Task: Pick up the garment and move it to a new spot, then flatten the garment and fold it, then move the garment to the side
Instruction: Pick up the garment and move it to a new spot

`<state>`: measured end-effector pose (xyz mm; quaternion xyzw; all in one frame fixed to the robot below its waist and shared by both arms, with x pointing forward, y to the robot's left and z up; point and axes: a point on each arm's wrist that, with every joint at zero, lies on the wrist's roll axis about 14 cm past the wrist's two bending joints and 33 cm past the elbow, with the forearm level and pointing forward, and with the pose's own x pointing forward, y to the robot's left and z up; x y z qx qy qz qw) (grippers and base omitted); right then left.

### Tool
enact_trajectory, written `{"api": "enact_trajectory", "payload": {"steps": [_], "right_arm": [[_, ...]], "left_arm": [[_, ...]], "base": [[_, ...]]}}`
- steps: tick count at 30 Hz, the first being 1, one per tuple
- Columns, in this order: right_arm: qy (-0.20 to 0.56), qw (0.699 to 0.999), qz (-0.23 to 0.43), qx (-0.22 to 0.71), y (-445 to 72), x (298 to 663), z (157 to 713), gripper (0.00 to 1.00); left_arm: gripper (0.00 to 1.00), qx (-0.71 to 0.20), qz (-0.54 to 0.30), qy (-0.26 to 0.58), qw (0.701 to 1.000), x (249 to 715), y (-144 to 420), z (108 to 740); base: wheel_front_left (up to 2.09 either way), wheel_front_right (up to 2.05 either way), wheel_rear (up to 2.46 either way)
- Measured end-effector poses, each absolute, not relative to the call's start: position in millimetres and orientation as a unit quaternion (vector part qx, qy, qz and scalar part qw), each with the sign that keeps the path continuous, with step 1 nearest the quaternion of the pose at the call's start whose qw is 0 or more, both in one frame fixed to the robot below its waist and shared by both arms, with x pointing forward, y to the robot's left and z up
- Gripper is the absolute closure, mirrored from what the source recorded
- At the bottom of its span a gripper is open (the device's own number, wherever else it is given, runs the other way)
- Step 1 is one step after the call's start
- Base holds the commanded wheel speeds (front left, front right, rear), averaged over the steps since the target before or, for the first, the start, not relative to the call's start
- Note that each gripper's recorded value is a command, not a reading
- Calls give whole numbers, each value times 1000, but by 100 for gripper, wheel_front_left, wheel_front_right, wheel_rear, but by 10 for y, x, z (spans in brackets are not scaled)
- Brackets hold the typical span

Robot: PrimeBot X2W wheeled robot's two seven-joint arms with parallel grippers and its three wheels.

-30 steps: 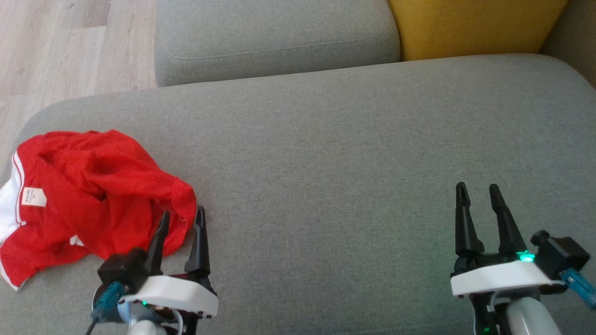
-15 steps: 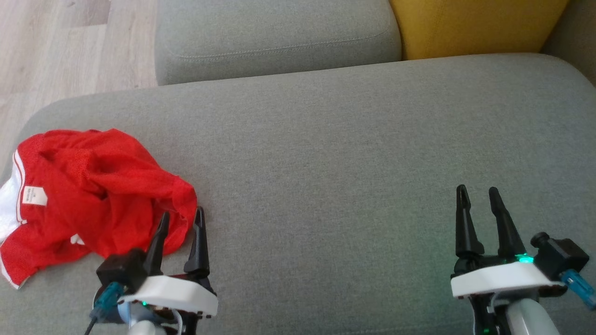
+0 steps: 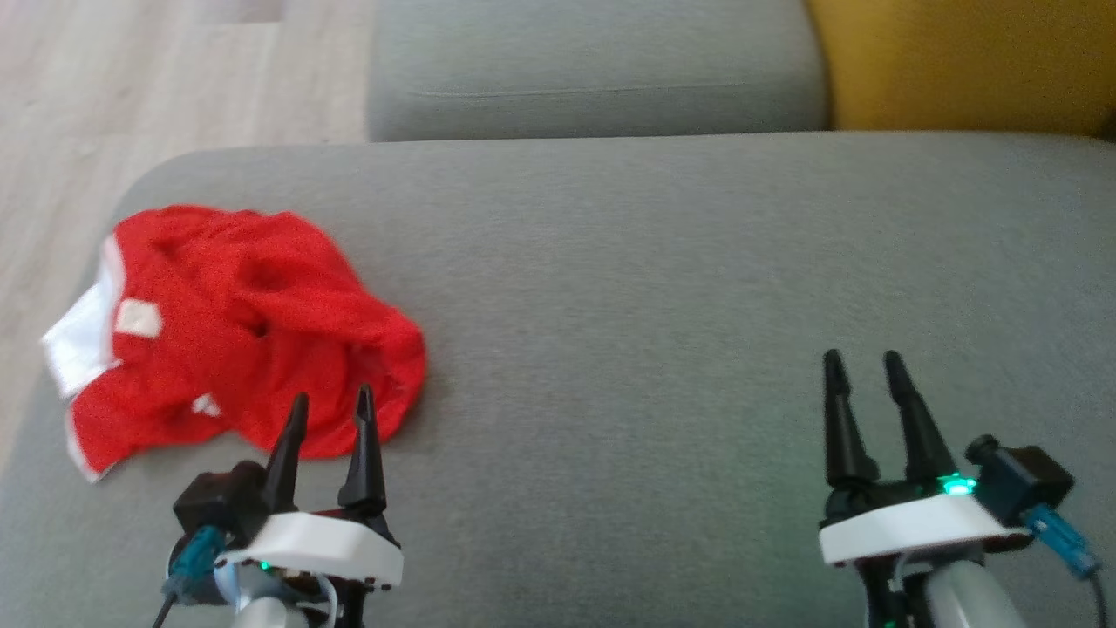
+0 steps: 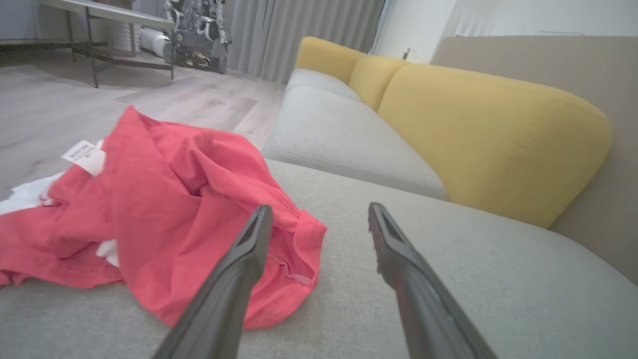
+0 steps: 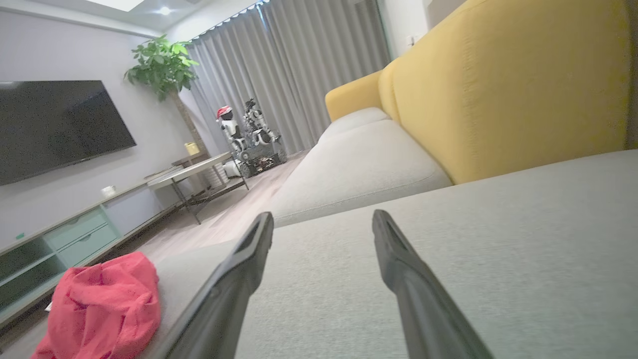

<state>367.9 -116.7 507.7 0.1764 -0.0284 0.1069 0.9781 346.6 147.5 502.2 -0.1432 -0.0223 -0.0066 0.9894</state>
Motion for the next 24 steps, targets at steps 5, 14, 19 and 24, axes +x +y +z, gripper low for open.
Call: {"api": "enact_trajectory", "payload": {"steps": [5, 14, 19, 24], "right_arm": [[-22, 970, 171, 170, -742, 3707, 5108, 0], [7, 952, 258, 167, -150, 3621, 5023, 0], [15, 935, 312, 166, 219, 3564, 5046, 0], [23, 922, 347, 170, 461, 3515, 5052, 0]], "left_arm": [[0, -134, 48, -40, 989, 3329, 1823, 5083], [0, -124, 140, -63, 980, 2957, 2379, 5134], [0, -117, 199, -74, 970, 2666, 2706, 5137], [0, -119, 243, -69, 960, 2388, 2898, 5048]], "base": [[0, 0, 0], [0, 0, 0], [0, 0, 0], [0, 0, 0]]}}
